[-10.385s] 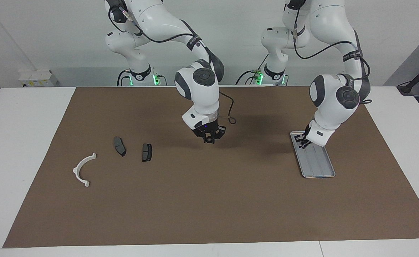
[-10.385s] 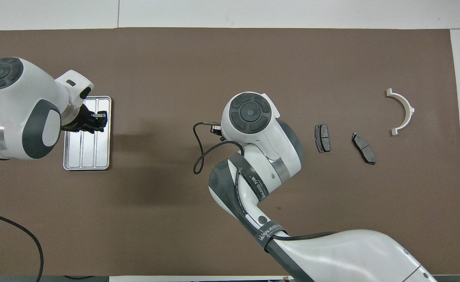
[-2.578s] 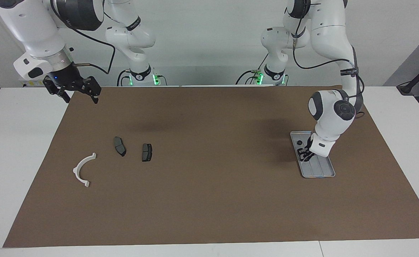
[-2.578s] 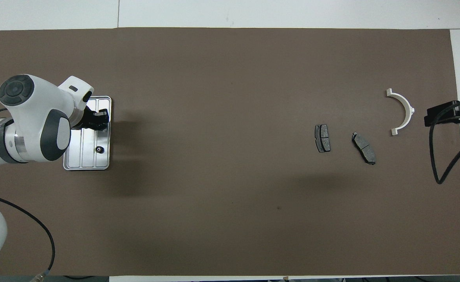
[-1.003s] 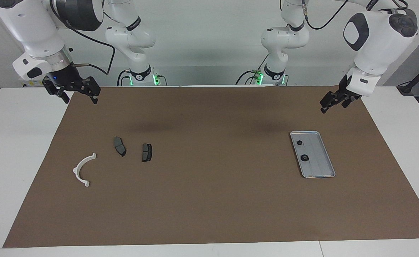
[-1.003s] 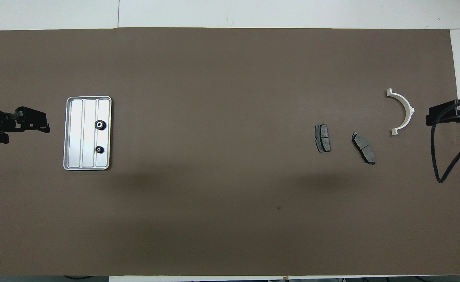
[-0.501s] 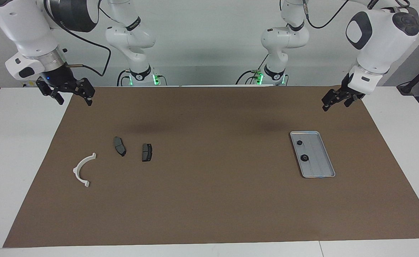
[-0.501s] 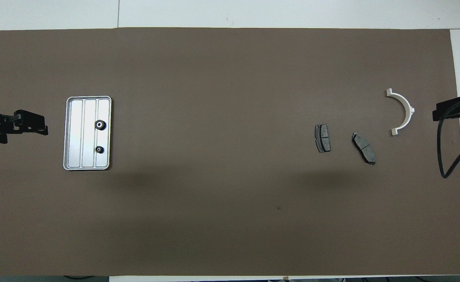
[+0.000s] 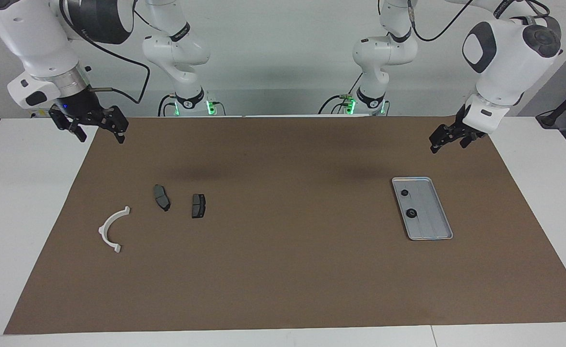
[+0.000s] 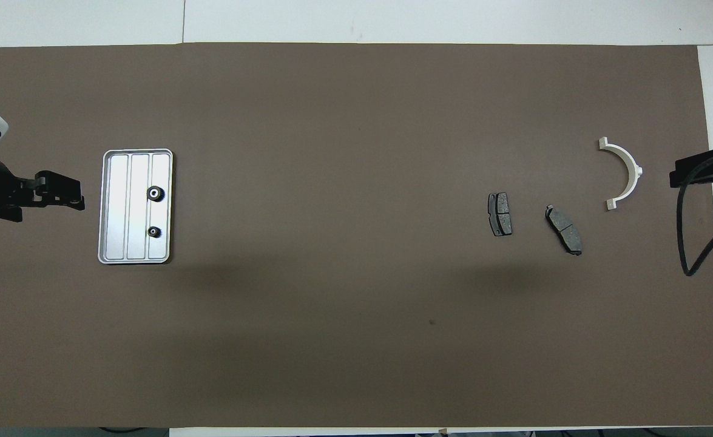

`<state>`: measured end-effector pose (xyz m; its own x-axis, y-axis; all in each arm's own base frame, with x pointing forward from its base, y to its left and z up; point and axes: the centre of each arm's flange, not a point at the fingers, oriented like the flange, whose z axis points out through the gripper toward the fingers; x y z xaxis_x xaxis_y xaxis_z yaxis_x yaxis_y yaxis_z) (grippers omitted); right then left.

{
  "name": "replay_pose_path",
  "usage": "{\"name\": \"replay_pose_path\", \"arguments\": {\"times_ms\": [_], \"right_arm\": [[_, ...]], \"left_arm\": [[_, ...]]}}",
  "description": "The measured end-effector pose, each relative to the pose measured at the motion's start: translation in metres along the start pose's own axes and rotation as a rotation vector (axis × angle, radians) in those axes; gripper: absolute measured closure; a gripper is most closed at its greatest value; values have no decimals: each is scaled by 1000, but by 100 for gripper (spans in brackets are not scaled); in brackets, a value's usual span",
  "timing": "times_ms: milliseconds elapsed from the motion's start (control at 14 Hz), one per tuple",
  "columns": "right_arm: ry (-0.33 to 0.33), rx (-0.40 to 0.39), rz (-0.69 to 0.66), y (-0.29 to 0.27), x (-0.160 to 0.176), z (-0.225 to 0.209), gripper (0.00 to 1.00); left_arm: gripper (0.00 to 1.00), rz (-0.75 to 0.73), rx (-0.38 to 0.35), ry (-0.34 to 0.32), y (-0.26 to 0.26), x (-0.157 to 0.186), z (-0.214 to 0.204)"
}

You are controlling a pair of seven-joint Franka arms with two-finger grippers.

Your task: Pick bearing gear from pile to tray

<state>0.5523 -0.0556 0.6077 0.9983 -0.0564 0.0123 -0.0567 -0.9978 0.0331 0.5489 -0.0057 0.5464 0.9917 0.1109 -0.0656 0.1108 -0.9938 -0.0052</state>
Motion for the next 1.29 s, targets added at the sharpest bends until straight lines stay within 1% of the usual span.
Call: {"name": "replay_pose_path", "arguments": {"times_ms": [859, 1146, 1289], "right_arm": [[-3, 0, -11, -6, 0, 2, 0], [-11, 2, -44, -40, 0, 7, 0], [-13, 2, -48, -46, 0, 8, 0]], "left_arm": [[0, 6, -1, 8, 3, -1, -4], [0, 6, -1, 8, 3, -1, -5], [0, 7, -1, 11, 4, -1, -6]]}}
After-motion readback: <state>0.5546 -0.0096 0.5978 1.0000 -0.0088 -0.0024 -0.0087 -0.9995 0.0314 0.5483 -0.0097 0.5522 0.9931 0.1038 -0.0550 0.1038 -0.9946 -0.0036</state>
